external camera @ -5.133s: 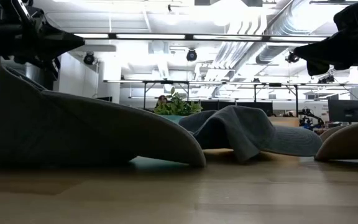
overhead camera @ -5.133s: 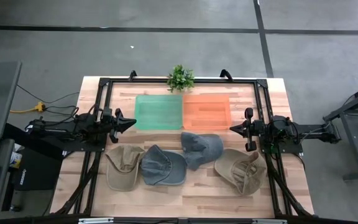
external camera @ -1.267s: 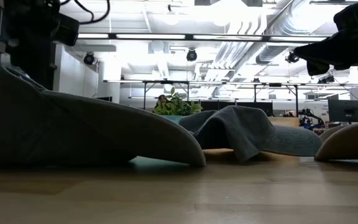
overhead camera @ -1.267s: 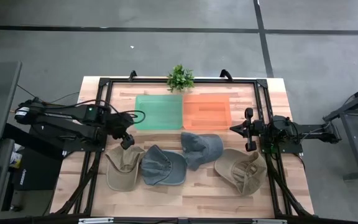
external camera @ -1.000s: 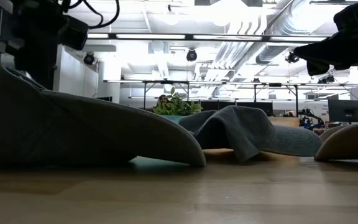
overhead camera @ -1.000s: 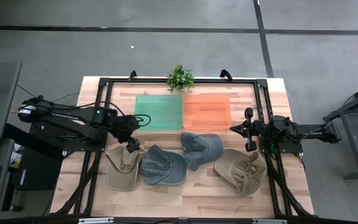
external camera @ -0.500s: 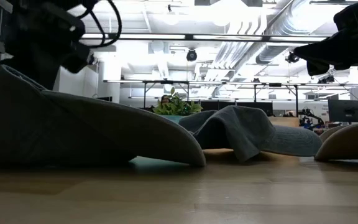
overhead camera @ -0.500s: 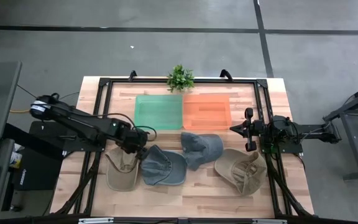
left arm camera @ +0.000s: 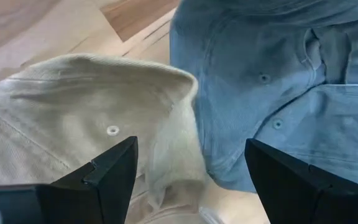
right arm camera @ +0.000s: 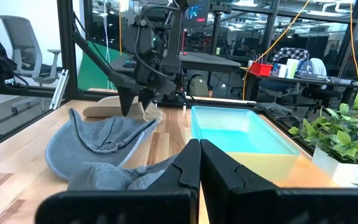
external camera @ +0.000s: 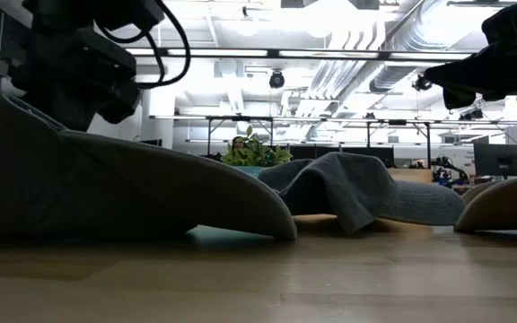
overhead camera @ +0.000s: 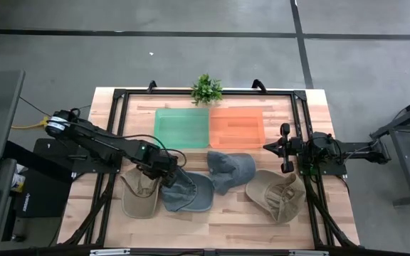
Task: Pick & Place hat
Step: Put the left brown cap into the light green bin
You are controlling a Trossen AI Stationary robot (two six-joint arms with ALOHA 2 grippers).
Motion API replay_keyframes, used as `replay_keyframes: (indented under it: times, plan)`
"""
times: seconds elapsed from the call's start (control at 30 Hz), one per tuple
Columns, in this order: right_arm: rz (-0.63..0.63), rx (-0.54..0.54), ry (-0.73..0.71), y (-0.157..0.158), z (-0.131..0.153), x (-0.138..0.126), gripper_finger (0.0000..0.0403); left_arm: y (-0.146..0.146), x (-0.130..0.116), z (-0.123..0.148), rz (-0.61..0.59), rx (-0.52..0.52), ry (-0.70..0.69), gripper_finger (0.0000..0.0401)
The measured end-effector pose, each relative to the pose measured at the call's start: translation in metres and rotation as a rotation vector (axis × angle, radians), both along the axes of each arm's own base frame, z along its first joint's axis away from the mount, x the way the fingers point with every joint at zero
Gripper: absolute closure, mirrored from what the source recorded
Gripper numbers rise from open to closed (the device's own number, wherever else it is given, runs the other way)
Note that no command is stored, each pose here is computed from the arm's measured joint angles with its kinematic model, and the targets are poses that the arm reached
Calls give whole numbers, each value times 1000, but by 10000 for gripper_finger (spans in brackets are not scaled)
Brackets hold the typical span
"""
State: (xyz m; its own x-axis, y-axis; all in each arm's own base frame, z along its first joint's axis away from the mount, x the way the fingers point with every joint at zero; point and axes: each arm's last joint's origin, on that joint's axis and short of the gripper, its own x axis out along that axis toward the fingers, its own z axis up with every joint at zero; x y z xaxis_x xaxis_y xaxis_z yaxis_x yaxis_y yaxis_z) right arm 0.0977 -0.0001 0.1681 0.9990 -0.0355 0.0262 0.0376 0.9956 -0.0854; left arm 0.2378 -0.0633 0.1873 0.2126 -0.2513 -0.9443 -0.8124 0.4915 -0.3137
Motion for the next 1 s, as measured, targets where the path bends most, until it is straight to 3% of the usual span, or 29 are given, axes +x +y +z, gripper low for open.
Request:
replay_keyframes:
  times: [0.3, 0.77, 1.0]
  plan:
    - [0, 0, 0, 0, 0, 0, 402, 1, -1, -1, -20, 17, 50, 136]
    - [0, 0, 0, 0, 0, 0, 402, 0, -1, -1, -51, 11, 42, 292]
    - [0, 0, 0, 0, 0, 0, 402, 0, 1, 0, -76, 5, 17, 316]
